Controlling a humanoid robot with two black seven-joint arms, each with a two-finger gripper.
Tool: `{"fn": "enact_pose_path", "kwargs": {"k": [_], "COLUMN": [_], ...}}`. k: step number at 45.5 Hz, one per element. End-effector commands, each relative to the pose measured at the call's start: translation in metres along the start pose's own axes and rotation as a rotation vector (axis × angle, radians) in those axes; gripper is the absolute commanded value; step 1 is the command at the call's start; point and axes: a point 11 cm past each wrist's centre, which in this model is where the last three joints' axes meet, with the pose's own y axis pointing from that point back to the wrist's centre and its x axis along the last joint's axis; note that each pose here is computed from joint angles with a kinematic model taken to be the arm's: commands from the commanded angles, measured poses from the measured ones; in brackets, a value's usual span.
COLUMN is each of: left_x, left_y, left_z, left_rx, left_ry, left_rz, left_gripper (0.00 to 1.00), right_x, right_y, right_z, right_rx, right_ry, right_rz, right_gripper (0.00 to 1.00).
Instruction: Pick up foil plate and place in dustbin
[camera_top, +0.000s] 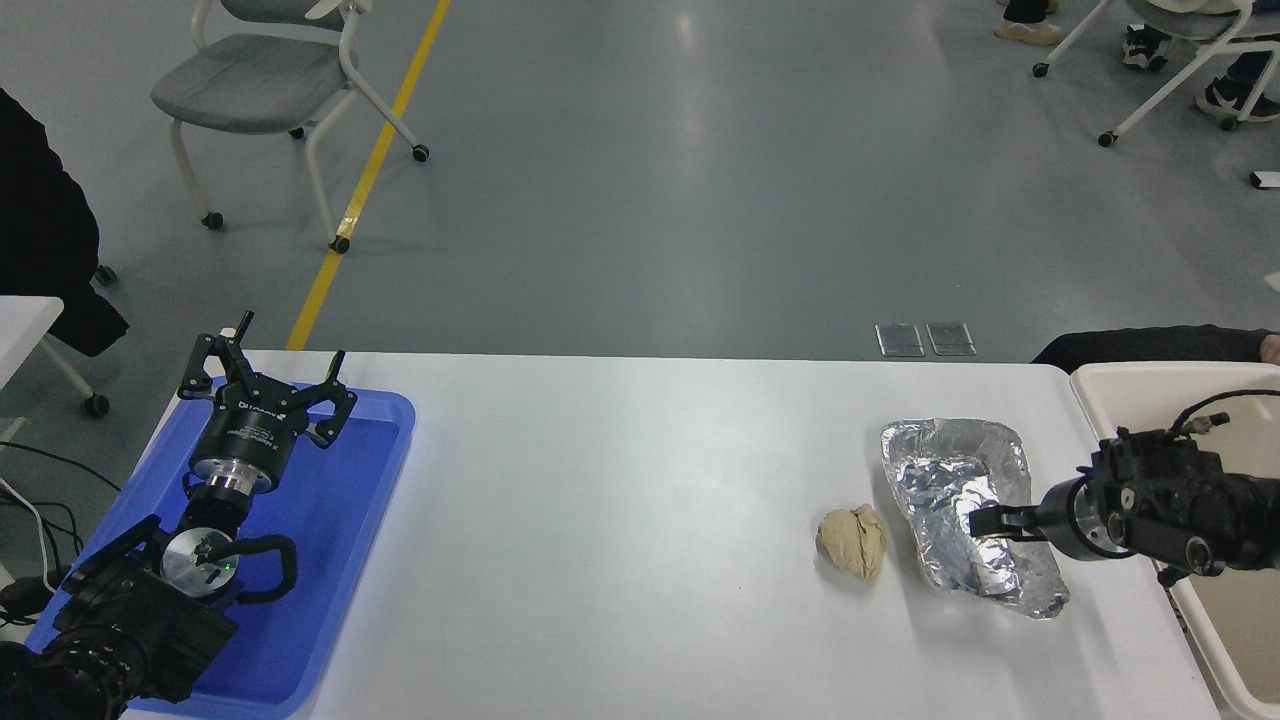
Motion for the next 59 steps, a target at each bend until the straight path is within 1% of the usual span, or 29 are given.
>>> {"fn": "enact_pose_path", "kwargs": {"k": [1,5,7,8,10,11,26,33,37,44,51,59], "left_x": [0.0,0.0,0.0,0.0,0.0,0.0,-0.001,0.0,0.0,0.0,-0.001,0.0], "left_y": [0.0,0.0,0.0,0.0,0.0,0.0,0.0,0.0,0.0,0.0,0.0,0.0], "left_z": [0.0,0.0,0.0,0.0,0.0,0.0,0.0,0.0,0.0,0.0,0.0,0.001], "left_rx": [0.0,0.0,0.0,0.0,0.0,0.0,0.001,0.0,0.0,0.0,0.001,0.0], "left_ry": [0.0,0.0,0.0,0.0,0.0,0.0,0.001,0.0,0.0,0.0,0.001,-0.002], "left_rz": [0.0,0.0,0.0,0.0,0.0,0.0,-0.003,0.0,0.0,0.0,-0.003,0.0], "left_gripper": [1.0,1.0,1.0,1.0,1.0,1.0,1.0,1.0,1.0,1.0,1.0,1.0], "right_x": [-0.003,0.0,0.0,0.001,0.002,0.002,0.002,0.007,0.016,0.033,0.066,0.1], "right_y": [-0.005,-0.005,-0.005,-0.005,-0.004,-0.004,-0.004,-0.001,0.005,0.037,0.082,0.143], "right_z": [0.0,-0.001,-0.001,-0.001,-0.001,-0.003,-0.005,-0.009,-0.009,0.005,0.019,0.021], "right_rx": [-0.01,-0.01,-0.011,-0.011,-0.01,-0.004,0.006,0.015,0.018,0.015,-0.011,-0.03], "right_ry": [-0.013,-0.018,-0.019,-0.019,-0.023,-0.025,-0.032,-0.027,-0.015,0.02,0.062,0.107], "right_rz": [0.023,0.039,0.038,0.041,0.044,0.046,0.044,0.044,0.049,0.022,0.034,0.026], "right_gripper": [0.36,0.28,0.15,0.09,0.01,0.0,0.0,0.0,0.0,0.0,0.0,0.0]}}
